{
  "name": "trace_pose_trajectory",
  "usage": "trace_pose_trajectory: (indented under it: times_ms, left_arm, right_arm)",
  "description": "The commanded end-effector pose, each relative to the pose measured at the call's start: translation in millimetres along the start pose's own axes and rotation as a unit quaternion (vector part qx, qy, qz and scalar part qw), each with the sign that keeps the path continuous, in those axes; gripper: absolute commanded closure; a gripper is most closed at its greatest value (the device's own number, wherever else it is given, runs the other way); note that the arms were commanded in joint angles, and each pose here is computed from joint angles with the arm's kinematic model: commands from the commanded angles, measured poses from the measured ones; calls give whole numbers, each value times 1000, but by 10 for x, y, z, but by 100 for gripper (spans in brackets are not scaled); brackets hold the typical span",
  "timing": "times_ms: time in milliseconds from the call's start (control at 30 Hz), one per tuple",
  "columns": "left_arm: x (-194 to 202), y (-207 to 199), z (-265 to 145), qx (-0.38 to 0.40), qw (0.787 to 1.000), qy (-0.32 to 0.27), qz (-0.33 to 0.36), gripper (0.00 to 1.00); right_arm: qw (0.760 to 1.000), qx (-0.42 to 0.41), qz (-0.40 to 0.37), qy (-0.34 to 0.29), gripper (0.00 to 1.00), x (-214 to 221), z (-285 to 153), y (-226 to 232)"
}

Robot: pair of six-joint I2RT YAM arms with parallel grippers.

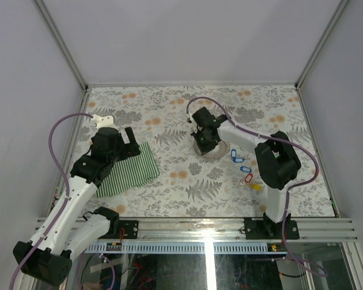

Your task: Put the keys on the keyring

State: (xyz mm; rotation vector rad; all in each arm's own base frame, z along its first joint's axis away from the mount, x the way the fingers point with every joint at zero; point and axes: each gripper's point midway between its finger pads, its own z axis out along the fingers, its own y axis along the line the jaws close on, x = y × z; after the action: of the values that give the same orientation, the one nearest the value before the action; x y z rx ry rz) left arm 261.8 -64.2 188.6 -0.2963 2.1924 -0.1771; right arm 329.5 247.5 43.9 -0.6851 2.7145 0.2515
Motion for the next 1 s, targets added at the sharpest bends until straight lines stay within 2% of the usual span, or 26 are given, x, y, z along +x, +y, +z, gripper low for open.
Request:
trace_pose_trajectory:
  times_ms: [0,233,267,400,533,800,967]
  left_arm:
    - [-49,-60,9,14,1000,-15,-2,0]
    - [-35,-126,35,26,1000,-3,4,0]
    - [-35,-119,30,25,1000,-4,3,0]
    - [-81,-117,-17,29,999,-19,1,0]
    - [-78,-121,-26,31,999,-19,-5,0]
    - [-75,-183,-58,41,999,-10,-29,0]
    - [-89,-197,-185,55,997,-20,-59,0]
  right_arm:
    - [999,-39,-3,-12,100,230,-282,401]
    - [998,-37,31,-32,97,838,-544,524]
    - [998,-42,33,-32,93,903,-599,523]
    - [995,-41,41,-78,61,980,-877,462]
    - [990,-39,62,-120,49,958,-1147,416]
    - [971,-68,113,-198,43,962,-1441,413]
    - [965,-57,145,-211,42,994,-1490,341]
